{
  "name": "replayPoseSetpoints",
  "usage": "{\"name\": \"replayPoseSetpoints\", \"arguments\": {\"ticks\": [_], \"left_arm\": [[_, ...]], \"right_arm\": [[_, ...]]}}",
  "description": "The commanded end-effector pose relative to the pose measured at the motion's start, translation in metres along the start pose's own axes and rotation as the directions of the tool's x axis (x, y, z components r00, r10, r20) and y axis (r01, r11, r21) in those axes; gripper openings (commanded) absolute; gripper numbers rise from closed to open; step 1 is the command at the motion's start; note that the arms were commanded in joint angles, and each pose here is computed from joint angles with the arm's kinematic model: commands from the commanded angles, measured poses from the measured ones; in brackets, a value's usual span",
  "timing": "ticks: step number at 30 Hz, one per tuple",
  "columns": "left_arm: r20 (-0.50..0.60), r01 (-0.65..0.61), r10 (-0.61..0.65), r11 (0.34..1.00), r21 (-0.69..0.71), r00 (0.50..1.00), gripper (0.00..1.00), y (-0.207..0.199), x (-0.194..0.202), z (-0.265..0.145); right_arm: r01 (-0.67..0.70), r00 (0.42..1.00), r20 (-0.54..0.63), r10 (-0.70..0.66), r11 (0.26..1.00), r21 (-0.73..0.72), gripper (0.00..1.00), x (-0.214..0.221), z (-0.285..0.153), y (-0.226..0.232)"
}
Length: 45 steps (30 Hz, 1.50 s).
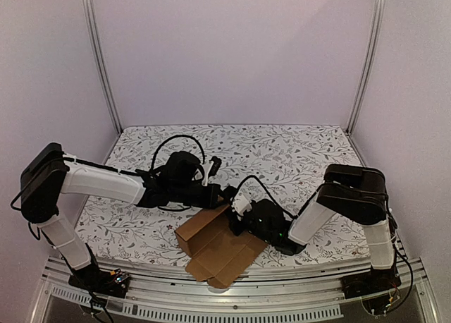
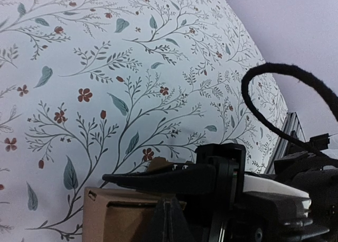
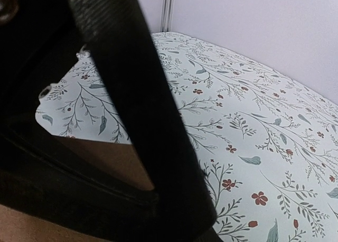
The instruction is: Fold the paper box
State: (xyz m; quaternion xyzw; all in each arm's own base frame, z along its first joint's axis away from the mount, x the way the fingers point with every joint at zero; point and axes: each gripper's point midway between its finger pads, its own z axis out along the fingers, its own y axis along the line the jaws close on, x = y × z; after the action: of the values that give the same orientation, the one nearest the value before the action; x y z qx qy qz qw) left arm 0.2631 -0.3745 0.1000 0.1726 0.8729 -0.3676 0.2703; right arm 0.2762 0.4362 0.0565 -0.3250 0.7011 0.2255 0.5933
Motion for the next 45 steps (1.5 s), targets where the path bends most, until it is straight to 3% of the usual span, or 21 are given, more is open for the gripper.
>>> {"name": "replayPoseSetpoints", "arguments": {"ticks": [1,6,10,18,22,29,33,36,41,42,45], "left_arm": [[-0.076,0.003,-0.008,0.998,-0.066,0.997,0.0,0.017,0.022,0.006],[-0.076,0.003,-0.008,0.998,-0.066,0.997,0.0,0.018,0.022,0.006],[-0.077,0.004,-0.009,0.998,-0.066,0.997,0.0,0.018,0.022,0.006],[-0.076,0.006,-0.011,0.998,-0.065,0.997,0.0,0.017,0.022,0.005],[-0.077,0.005,-0.01,0.998,-0.065,0.997,0.0,0.017,0.022,0.005],[-0.077,0.006,-0.011,0.998,-0.065,0.997,0.0,0.017,0.022,0.005],[-0.08,0.004,-0.009,0.997,-0.071,0.997,0.0,0.019,0.023,0.006],[-0.082,0.006,-0.012,0.997,-0.072,0.997,0.0,0.019,0.024,0.006],[-0.081,0.006,-0.012,0.997,-0.073,0.997,0.0,0.019,0.023,0.005],[-0.081,0.004,-0.01,0.997,-0.073,0.997,0.0,0.019,0.023,0.005],[-0.081,0.004,-0.01,0.997,-0.076,0.997,0.0,0.019,0.023,0.005]], "right_arm": [[0.014,0.998,-0.059,-0.013,1.0,0.013,0.2,0.022,0.003,-0.003],[0.02,0.997,-0.079,-0.019,1.0,0.013,0.18,0.028,0.005,-0.002],[0.018,0.997,-0.072,-0.017,1.0,0.006,0.0,0.026,0.006,-0.001],[0.011,0.999,-0.053,-0.011,1.0,-0.006,0.0,0.018,0.006,0.002],[0.005,0.999,-0.032,-0.005,1.0,0.013,0.17,0.01,0.004,-0.002],[-0.001,1.0,-0.001,0.001,1.0,0.022,0.18,-0.007,0.002,-0.005],[-0.002,1.0,0.006,0.002,1.0,0.016,0.16,-0.009,0.001,-0.004],[-0.004,1.0,0.008,0.004,1.0,0.006,0.0,-0.01,0.001,-0.002],[-0.002,1.0,0.006,0.002,1.0,0.0,0.0,-0.01,0.002,-0.001],[-0.003,1.0,0.007,0.003,1.0,0.001,0.01,-0.01,0.002,-0.001],[-0.006,1.0,0.007,0.006,1.0,0.0,0.2,-0.01,0.001,-0.001]]}}
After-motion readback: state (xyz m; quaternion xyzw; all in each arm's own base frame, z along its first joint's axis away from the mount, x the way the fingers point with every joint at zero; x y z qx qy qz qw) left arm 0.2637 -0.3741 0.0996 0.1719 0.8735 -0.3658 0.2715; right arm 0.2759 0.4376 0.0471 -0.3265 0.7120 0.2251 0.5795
